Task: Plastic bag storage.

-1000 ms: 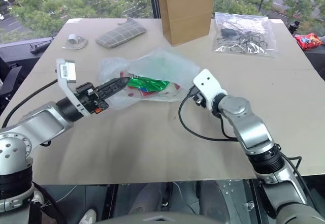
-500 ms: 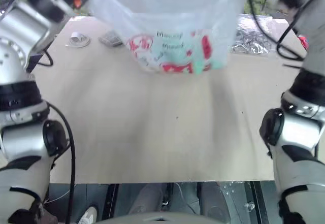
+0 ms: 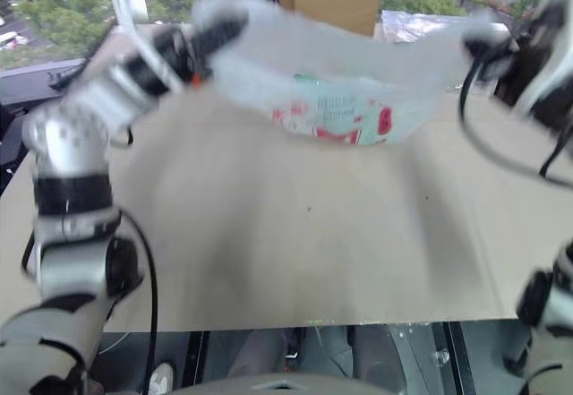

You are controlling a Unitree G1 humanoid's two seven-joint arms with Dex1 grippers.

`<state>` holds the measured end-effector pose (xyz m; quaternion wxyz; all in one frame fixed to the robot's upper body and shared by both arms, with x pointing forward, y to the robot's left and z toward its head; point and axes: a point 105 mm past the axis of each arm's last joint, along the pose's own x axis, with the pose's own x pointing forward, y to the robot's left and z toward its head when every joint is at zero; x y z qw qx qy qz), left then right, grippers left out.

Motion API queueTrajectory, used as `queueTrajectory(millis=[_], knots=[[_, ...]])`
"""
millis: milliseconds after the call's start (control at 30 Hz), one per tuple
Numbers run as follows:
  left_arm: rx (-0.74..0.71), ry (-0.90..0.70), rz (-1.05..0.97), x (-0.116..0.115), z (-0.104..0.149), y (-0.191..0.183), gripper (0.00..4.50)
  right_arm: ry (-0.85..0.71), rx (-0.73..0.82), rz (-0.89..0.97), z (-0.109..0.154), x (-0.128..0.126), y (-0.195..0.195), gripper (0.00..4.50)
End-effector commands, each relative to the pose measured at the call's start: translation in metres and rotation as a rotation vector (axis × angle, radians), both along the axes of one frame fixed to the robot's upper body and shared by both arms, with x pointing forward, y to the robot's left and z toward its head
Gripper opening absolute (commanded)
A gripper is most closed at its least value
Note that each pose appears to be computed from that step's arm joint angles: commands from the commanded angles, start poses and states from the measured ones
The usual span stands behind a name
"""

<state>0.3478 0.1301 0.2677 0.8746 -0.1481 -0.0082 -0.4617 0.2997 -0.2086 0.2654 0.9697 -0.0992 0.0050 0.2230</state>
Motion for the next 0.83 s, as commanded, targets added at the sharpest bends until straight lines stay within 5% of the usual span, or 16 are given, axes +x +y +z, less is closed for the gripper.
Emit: queueTrajectory(millis=[33,200,267,333,533,567,833], knots=[[0.089,-0.090,-0.048,-0.030,-0.012,-0.008,0.00,0.010,-0.088,0.096,-0.023,-0.026,0.029,0.06],[0.195,-0.084,-0.046,-0.050,-0.066,-0.011,0.00,0.107,-0.132,0.110,-0.067,-0.036,0.033,0.06],[0.192,-0.067,-0.031,-0.057,-0.076,-0.004,0.53,0.106,-0.168,0.095,-0.074,-0.040,0.024,0.57],[0.233,-0.069,-0.013,-0.068,-0.087,0.005,1.18,0.125,-0.216,0.107,-0.085,-0.050,0.016,1.29],[0.316,-0.096,0.156,-0.086,-0.101,0.041,4.11,0.185,-0.241,0.104,-0.099,-0.088,-0.011,4.34],[0.330,-0.077,0.170,-0.092,-0.106,0.048,4.43,0.181,-0.255,0.102,-0.098,-0.095,-0.016,4.50],[0.387,0.020,0.198,-0.111,-0.127,0.076,4.43,0.202,-0.344,0.075,-0.099,-0.119,-0.048,4.50]])
